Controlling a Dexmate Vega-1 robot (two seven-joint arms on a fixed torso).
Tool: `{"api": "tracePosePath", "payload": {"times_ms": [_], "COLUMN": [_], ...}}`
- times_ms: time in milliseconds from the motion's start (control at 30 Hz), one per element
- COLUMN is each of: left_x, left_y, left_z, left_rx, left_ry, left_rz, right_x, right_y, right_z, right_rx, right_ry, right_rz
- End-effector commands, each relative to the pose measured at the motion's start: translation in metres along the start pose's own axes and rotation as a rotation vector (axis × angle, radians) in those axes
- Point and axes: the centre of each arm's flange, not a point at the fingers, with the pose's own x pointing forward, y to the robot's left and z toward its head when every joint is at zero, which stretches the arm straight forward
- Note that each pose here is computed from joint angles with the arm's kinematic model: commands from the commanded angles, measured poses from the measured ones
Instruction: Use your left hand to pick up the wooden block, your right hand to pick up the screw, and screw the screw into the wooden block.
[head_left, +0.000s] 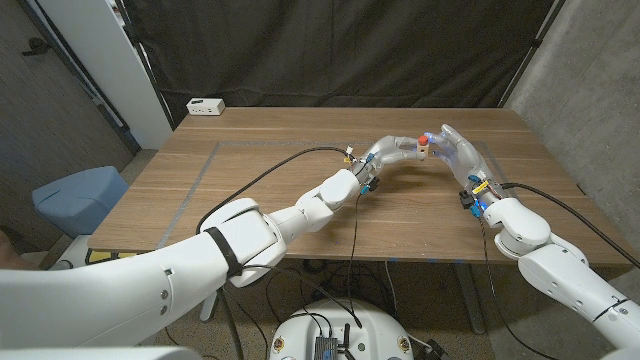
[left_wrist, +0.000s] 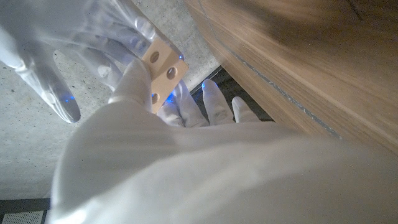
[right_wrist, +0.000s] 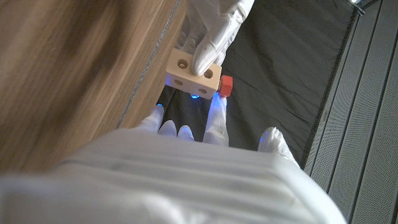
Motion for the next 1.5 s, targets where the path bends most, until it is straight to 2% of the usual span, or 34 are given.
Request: {"api": "tracePosePath", "payload": {"times_ms": [33, 600, 1500], "left_x": [0.001, 0.002, 0.001], "left_y": [0.001, 0.0, -0.006], "left_z": [-0.002, -0.003, 0.001], "left_rx": [-0.005, -0.009, -0.007], "left_ry": [0.018, 0.026, -0.003], "left_rz": [-0.002, -0.005, -0.015], "right_x": [-0.001, -0.002, -0.015], "right_y": [0.0, 0.0, -0.001], "right_z": [0.0, -0.003, -0.002], "right_rx": [0.01, 0.015, 0.015], "right_ry": [-0.002, 0.0, -0.005], "right_rz": [-0.017, -0.015, -0.031]}}
